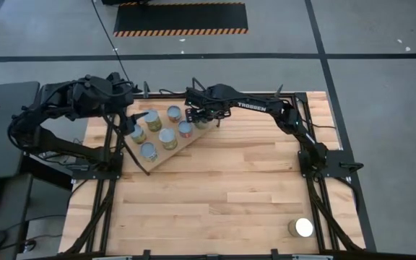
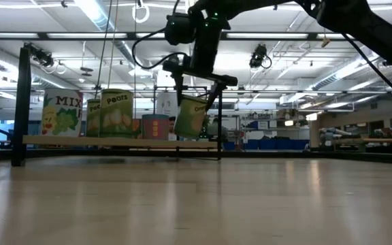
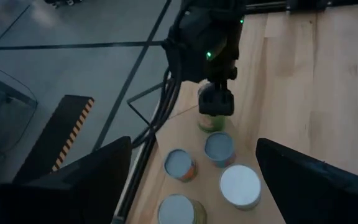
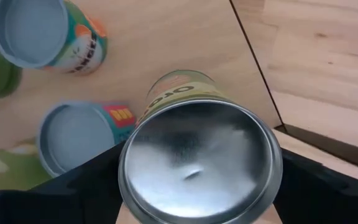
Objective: Pick and place cans onto a shelf
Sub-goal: Put the large canned oranges on the shelf
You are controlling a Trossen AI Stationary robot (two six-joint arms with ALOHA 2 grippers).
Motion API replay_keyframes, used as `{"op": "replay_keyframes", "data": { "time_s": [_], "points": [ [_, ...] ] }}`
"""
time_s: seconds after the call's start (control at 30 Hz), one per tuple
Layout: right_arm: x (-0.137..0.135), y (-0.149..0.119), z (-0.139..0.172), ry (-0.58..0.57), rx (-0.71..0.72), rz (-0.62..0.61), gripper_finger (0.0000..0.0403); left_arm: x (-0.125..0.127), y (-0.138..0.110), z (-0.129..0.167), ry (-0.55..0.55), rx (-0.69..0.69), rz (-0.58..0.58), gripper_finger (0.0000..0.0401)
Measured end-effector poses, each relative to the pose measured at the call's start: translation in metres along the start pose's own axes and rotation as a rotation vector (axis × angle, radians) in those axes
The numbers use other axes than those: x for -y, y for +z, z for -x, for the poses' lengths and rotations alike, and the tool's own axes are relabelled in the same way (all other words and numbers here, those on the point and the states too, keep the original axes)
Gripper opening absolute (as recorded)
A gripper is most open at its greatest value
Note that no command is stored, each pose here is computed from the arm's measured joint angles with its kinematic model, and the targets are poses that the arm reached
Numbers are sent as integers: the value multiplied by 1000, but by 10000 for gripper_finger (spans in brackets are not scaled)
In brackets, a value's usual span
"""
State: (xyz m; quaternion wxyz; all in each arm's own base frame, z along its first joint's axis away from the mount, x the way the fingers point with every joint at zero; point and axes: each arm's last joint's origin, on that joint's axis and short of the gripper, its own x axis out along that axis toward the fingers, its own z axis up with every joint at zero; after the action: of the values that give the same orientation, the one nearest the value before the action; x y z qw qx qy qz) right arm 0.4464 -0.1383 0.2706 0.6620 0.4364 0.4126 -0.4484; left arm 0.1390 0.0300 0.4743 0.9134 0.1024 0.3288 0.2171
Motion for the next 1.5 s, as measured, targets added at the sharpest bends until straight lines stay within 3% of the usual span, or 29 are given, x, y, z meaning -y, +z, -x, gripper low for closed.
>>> {"op": "replay_keyframes", "data": {
  "time_s": [0.43,0.67,0.77,0.97,1.03,1.1,1.33,1.5],
  "points": [
    [1,11,4,18,92,-18,372,-2,0,3,25,16,-11,352],
    [2,17,52,86,164,15,367,-3,-1,6,27,26,-2,352],
    [5,8,78,98,172,181,363,-4,-5,10,26,17,1,352],
    [10,-27,99,0,84,701,346,-8,-16,26,27,26,18,349],
    [6,-38,98,1,67,818,333,-9,-17,29,27,35,47,346],
    [1,-46,91,10,64,858,314,-10,-19,30,26,33,69,342],
    [6,-59,51,-77,-6,628,200,-9,-25,31,21,-21,103,328],
    [12,-58,16,-101,-14,594,123,-9,-24,31,22,-11,112,311]
  ]
}}
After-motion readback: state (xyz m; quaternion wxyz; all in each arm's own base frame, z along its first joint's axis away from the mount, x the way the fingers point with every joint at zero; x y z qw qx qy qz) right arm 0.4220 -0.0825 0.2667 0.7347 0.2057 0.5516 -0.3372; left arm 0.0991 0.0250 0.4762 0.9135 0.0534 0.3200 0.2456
